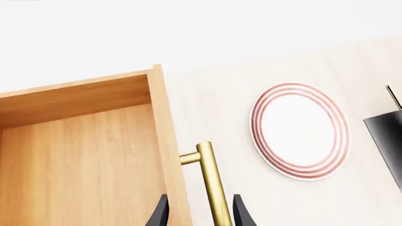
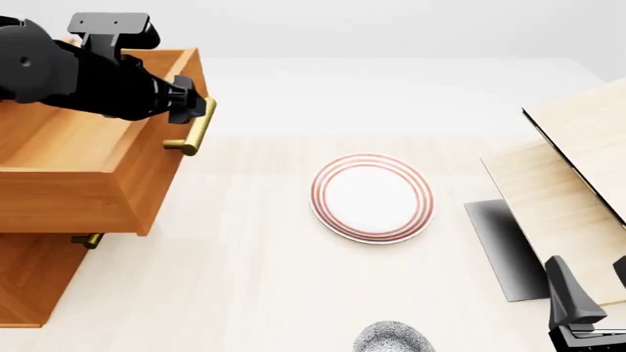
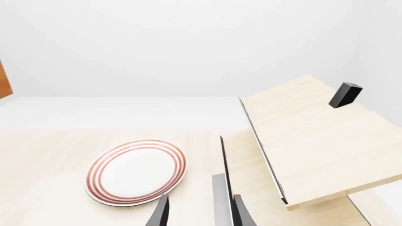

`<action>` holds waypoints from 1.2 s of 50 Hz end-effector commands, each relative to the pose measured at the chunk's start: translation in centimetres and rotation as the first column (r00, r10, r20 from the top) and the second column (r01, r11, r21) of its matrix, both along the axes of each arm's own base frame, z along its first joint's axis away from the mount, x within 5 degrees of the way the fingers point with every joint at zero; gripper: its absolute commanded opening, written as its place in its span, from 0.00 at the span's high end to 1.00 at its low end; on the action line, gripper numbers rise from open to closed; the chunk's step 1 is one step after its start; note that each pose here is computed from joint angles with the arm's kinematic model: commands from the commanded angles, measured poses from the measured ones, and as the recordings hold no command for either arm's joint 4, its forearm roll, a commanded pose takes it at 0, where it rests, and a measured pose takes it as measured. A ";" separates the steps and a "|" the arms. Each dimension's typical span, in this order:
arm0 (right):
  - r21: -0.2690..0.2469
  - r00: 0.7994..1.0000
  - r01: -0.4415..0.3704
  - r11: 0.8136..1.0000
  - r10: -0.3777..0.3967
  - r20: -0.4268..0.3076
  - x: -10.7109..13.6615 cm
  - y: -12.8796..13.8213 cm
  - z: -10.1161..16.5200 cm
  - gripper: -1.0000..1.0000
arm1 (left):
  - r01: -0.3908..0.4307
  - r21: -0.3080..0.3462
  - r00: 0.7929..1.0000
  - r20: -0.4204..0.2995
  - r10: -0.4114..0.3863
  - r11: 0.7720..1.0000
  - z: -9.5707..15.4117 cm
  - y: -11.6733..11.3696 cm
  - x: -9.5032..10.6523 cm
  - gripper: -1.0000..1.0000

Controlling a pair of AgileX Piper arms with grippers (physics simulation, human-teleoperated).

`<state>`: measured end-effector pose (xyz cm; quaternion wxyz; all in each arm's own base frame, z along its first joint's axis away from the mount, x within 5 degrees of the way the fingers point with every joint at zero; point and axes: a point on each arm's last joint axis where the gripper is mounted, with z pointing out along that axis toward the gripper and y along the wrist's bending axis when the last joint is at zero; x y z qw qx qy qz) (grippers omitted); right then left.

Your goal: Open the top drawer of the cabinet and put the bowl in it.

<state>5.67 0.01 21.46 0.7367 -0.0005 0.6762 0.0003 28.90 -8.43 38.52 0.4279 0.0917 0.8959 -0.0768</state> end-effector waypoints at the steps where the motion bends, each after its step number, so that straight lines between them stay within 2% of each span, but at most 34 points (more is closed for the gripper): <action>1: 0.000 1.000 0.000 1.000 0.000 0.000 0.0 0.0 0.0 0.00 | 0.029 -0.017 1.000 -0.010 -0.030 0.999 -0.3 -1.3 -0.1 0.00; 18: 0.000 1.000 0.000 1.000 0.000 0.000 0.0 0.0 0.0 0.00 | 0.061 -0.027 0.998 0.005 -0.061 0.998 0.1 -2.3 -0.3 0.00; 22: 0.000 1.000 0.000 1.000 0.000 0.000 0.0 0.0 0.0 0.00 | 0.046 -0.026 0.999 0.006 -0.046 0.999 0.1 -1.8 -0.3 0.00; 28: 0.000 1.000 0.000 1.000 0.000 0.000 0.0 0.0 0.0 0.00 | -0.010 -0.008 1.000 0.015 0.010 1.000 0.4 0.6 -0.8 0.00; 34: 0.000 1.000 0.000 1.000 0.000 0.000 0.0 0.0 0.0 0.00 | -0.026 -0.006 0.999 0.027 0.026 1.000 0.8 1.3 -1.2 0.00; 60: 0.000 1.000 0.000 1.000 0.000 0.000 0.0 0.0 0.0 0.00 | -0.015 0.006 0.997 0.072 0.014 1.000 2.7 2.0 -3.3 0.00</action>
